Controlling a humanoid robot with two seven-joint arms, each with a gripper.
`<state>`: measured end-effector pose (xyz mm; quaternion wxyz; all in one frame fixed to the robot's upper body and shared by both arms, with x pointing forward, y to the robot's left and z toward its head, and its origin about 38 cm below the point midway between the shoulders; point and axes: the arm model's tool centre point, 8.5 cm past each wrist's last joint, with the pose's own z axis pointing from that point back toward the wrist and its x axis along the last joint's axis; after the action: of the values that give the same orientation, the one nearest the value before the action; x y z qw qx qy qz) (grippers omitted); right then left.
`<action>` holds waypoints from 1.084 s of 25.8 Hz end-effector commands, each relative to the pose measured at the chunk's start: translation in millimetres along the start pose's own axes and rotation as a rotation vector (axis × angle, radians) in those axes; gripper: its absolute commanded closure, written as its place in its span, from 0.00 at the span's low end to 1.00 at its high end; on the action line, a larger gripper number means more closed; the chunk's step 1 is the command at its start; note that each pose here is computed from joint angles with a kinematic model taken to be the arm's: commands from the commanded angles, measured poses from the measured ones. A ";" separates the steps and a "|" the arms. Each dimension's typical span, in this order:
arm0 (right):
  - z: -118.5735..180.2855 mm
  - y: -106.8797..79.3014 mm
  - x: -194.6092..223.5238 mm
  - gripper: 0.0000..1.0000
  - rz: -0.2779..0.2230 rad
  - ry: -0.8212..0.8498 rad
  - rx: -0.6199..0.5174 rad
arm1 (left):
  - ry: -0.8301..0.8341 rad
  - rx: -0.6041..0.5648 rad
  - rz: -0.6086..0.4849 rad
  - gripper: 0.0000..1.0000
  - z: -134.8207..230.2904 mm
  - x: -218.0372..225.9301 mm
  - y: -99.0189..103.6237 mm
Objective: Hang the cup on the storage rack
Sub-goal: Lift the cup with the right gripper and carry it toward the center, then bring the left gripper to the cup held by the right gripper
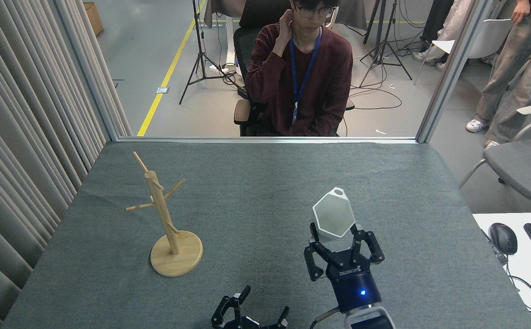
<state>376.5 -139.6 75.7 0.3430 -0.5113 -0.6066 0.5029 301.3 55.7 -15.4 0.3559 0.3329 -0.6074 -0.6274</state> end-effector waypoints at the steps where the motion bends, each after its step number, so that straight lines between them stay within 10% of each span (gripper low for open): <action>1: 17.2 5.4 35.6 0.43 -0.006 -0.059 0.030 | -0.016 -0.001 -0.011 0.00 -10.5 7.3 0.7; 28: 62.4 16.0 110.4 0.42 -0.047 -0.152 0.106 | 0.016 0.102 -0.053 0.00 -32.0 -10.0 38.4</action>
<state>299.9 -54.3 36.5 0.3330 -0.4448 -0.6163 0.5580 334.2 46.1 16.3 0.3293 0.3667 -0.6225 -0.6080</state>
